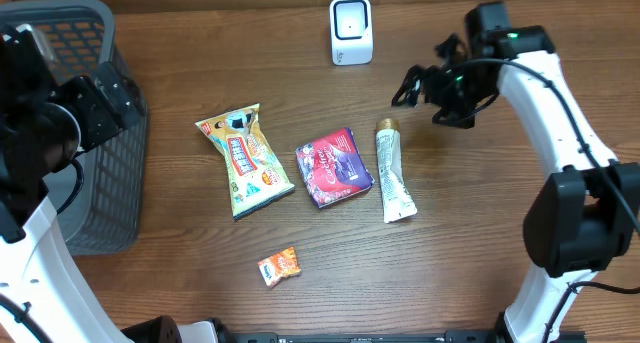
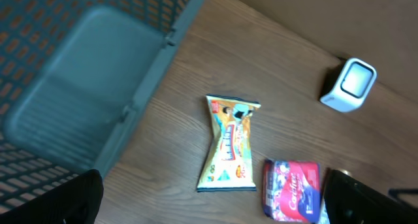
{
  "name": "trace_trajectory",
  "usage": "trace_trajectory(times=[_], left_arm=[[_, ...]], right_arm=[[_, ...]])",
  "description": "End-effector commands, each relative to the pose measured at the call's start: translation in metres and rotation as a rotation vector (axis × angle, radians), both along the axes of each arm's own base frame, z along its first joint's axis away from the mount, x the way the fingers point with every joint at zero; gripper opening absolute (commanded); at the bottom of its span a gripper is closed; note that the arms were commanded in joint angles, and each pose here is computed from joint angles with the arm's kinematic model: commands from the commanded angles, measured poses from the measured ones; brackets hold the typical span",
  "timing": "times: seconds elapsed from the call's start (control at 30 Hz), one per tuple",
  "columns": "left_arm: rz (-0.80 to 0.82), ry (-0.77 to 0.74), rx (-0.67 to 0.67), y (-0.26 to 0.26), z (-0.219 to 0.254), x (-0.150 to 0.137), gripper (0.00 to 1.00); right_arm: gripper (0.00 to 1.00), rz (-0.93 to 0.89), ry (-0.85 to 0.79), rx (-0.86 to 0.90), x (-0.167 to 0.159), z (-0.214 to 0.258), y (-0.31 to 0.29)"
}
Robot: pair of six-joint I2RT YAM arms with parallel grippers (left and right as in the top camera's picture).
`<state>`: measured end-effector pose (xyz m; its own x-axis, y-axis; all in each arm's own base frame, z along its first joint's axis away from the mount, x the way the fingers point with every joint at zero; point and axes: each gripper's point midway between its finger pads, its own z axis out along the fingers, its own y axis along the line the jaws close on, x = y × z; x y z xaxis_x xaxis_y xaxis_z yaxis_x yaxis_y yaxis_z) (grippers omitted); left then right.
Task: Scan the item barcode
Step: 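Retract the left gripper to the basket edge, then lower the right gripper onto the white tube and grasp it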
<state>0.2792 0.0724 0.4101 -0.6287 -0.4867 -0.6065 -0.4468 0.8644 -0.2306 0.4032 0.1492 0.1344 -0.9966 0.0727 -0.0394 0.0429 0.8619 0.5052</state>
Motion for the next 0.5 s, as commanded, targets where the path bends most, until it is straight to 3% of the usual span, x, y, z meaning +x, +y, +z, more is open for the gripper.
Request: trace_trajectory(times=[0.0,0.23,0.47], left_arm=[[0.087,0.001,0.009,0.014,0.001,-0.005,1.00],[0.087,0.001,0.009,0.014,0.001,-0.005,1.00],[0.087,0.001,0.009,0.013,0.001,-0.005,1.00]], right_arm=[[1.00,0.068,-0.071,-0.157,-0.001,-0.003,-0.007],[1.00,0.061,0.021,-0.128,-0.014,-0.041,0.006],[1.00,0.105,-0.001,-0.105,-0.020,-0.068,0.025]])
